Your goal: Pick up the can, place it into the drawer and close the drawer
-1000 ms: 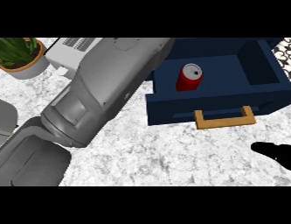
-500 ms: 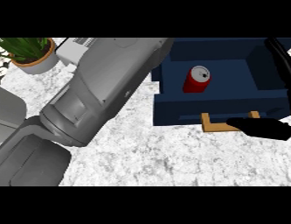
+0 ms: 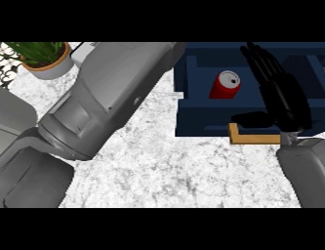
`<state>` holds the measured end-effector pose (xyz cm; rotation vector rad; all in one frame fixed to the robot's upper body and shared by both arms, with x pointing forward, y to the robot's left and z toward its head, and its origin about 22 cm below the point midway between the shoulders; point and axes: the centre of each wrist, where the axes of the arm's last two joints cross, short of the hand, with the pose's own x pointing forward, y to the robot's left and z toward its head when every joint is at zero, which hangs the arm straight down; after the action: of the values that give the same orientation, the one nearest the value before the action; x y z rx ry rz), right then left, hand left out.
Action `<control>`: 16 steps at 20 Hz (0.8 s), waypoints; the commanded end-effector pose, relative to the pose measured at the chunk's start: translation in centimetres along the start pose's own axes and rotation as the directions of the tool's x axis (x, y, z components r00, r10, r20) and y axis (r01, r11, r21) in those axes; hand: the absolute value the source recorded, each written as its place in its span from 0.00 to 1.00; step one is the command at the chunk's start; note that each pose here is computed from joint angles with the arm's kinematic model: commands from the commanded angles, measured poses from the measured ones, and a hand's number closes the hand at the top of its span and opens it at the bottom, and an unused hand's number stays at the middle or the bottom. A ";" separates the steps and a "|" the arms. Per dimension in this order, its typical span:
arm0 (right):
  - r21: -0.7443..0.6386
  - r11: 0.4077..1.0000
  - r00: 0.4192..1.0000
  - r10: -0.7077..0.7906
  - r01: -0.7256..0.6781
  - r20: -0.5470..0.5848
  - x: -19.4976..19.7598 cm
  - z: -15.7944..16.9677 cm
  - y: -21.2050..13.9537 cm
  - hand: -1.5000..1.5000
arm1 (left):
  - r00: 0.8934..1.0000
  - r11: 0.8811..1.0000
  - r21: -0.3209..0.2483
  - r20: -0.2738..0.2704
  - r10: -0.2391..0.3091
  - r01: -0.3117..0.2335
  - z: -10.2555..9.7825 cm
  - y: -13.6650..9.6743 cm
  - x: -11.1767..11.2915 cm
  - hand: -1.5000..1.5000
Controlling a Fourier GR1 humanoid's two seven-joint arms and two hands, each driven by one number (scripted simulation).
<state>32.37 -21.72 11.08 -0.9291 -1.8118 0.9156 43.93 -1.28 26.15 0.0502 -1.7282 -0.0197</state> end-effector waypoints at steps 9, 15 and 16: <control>-0.052 0.990 0.991 0.129 -0.131 -0.041 -2.8 -4.9 7.1 0.00 | 1.000 0.999 0.037 -0.002 -0.013 0.013 -1.0 3.4 -0.9 0.00; -0.148 0.971 0.980 0.175 -0.187 -0.093 -2.6 -8.4 6.5 0.00 | 1.000 0.999 0.048 -0.023 -0.006 0.007 -1.6 5.9 0.0 0.00; -0.156 0.971 0.982 0.169 -0.180 -0.079 -1.8 -8.2 8.1 0.00 | 0.999 1.000 0.029 -0.039 -0.001 0.003 -1.6 6.5 -0.5 0.00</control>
<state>41.09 -19.16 6.36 -1.1813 -1.7666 0.8859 45.21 3.63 26.41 0.0752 -1.7102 0.0102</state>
